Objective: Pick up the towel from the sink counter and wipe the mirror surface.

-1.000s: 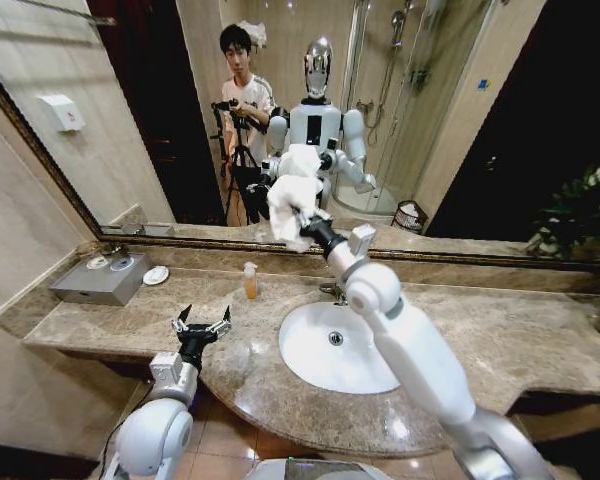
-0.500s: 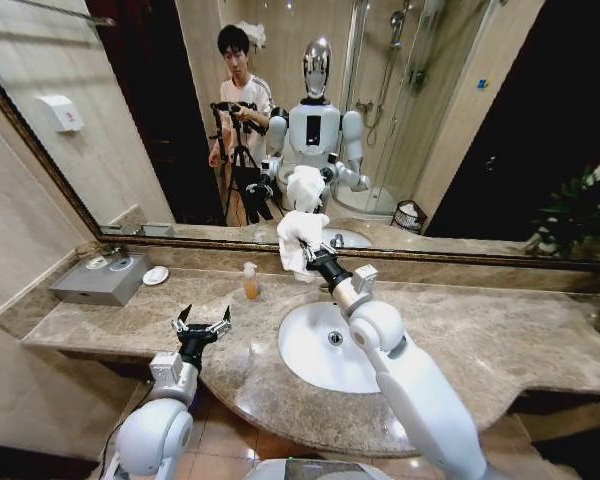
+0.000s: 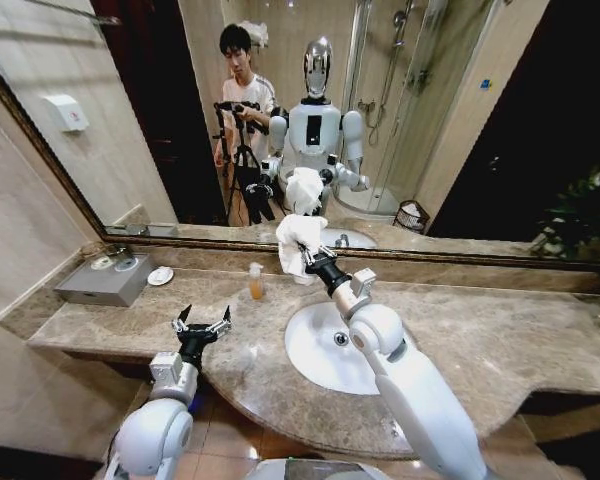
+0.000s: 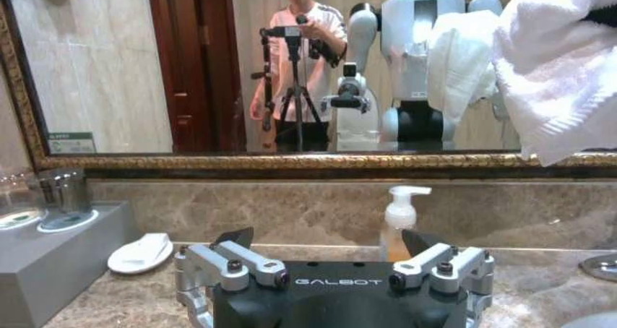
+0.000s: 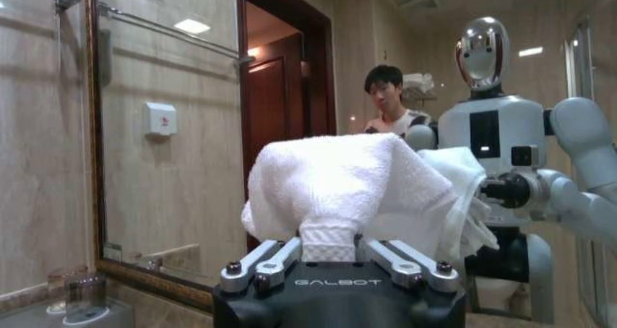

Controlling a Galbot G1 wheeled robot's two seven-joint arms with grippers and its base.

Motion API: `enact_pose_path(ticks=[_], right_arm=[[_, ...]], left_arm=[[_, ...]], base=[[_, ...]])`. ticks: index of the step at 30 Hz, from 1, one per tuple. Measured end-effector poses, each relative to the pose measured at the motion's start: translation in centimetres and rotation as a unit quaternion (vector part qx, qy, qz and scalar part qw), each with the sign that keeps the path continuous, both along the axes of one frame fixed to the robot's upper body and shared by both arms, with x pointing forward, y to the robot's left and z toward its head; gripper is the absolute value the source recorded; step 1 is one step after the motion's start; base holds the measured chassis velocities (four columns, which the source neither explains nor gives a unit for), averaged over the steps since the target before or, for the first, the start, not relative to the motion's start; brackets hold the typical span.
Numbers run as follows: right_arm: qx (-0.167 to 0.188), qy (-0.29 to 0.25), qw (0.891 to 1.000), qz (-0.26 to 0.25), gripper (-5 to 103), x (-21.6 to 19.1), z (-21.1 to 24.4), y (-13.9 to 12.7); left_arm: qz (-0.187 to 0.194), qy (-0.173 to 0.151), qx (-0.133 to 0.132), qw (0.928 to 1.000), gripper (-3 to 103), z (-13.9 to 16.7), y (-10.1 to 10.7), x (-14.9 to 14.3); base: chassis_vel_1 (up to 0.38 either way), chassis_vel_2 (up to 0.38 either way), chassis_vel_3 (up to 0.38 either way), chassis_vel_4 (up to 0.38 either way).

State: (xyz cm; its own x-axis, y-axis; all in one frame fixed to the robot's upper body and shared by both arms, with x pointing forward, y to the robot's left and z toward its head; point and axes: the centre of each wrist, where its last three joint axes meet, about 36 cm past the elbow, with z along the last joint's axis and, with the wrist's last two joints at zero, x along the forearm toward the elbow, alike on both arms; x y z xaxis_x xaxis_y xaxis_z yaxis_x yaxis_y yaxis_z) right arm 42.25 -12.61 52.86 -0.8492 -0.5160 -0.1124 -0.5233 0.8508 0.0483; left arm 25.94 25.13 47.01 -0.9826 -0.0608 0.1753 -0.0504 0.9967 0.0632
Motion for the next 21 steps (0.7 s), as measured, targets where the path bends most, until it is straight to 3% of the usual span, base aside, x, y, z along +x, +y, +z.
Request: enact_pose_path(ticks=[6, 21], right_arm=[[0.004, -0.016, 1.000, 0.002, 13, 0.8, 1.3, 0.6], [0.032, -0.044, 0.998, 0.018, 13, 8.5, 10.1, 6.2]], left_arm=[[0.000, 0.000, 0.000, 1.0000, 100, 0.0, 0.0, 0.0], [0.000, 0.000, 0.000, 1.0000, 100, 0.0, 0.0, 0.0]], base=[[0.019, 0.021, -0.019, -0.020], [0.000, 0.000, 0.000, 0.000]])
